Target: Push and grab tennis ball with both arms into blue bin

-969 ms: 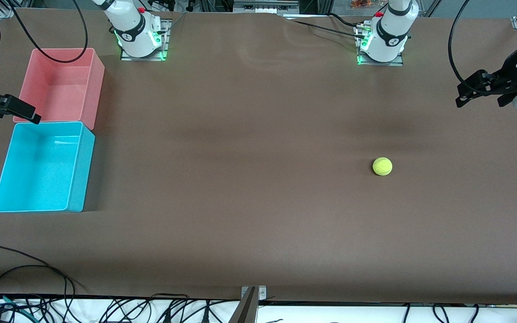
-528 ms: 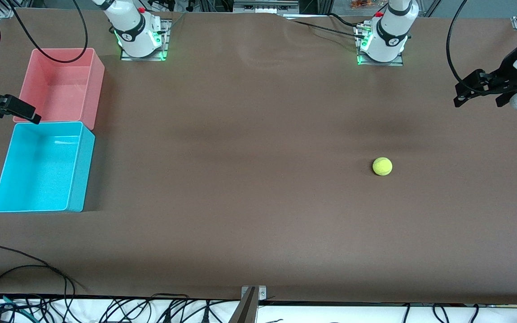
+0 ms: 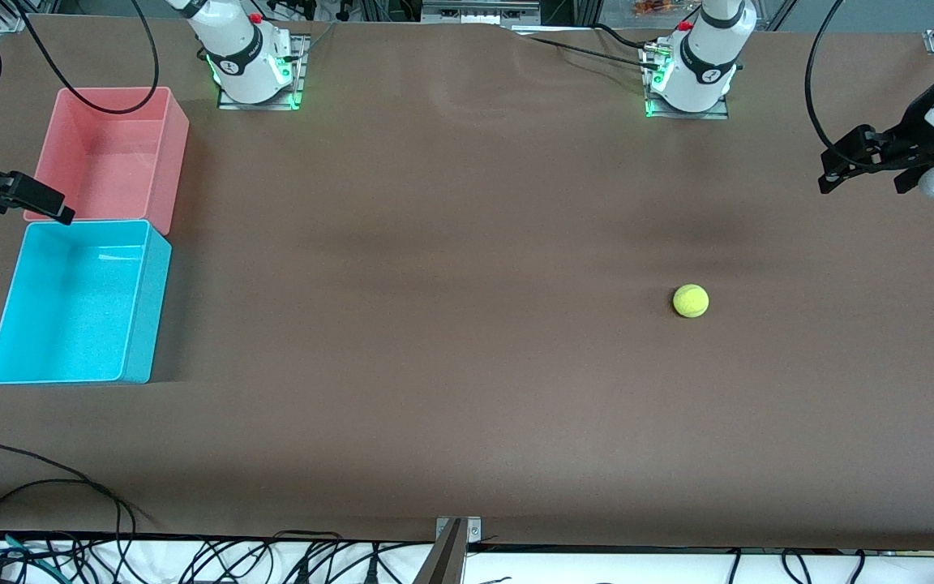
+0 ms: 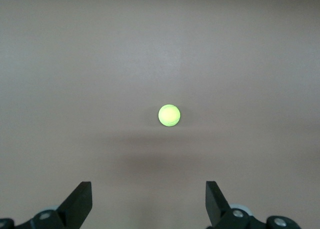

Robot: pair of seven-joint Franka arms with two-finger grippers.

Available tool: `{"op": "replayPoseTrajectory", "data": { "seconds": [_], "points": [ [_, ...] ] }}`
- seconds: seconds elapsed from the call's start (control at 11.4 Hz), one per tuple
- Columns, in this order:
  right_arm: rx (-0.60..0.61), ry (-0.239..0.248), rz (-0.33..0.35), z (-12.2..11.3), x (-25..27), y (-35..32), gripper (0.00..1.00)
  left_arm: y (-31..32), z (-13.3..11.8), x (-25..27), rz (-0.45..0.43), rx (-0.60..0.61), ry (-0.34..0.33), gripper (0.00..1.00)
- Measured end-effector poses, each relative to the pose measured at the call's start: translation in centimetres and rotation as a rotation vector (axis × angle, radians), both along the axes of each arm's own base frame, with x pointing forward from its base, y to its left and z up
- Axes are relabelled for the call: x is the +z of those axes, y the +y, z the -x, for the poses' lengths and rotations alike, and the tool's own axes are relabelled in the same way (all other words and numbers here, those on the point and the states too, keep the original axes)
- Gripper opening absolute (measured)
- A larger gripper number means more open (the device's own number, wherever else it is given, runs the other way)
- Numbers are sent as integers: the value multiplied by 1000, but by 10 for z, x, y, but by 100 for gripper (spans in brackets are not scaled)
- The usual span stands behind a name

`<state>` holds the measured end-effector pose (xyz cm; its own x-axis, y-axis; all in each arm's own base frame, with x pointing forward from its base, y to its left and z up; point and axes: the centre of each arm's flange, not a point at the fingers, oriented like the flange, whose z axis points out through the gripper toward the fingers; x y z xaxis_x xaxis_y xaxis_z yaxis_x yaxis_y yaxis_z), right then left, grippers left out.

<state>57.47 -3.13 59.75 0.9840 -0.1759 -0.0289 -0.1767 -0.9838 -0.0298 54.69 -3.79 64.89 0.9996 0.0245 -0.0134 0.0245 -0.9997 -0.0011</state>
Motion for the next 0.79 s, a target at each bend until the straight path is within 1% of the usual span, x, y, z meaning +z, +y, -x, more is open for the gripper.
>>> {"op": "replayPoseTrajectory", "data": {
  "seconds": [0.79],
  "points": [
    [0, 7, -1, -2, -4, 0, 100, 0, 0, 0, 0, 0, 2, 100]
  ]
}}
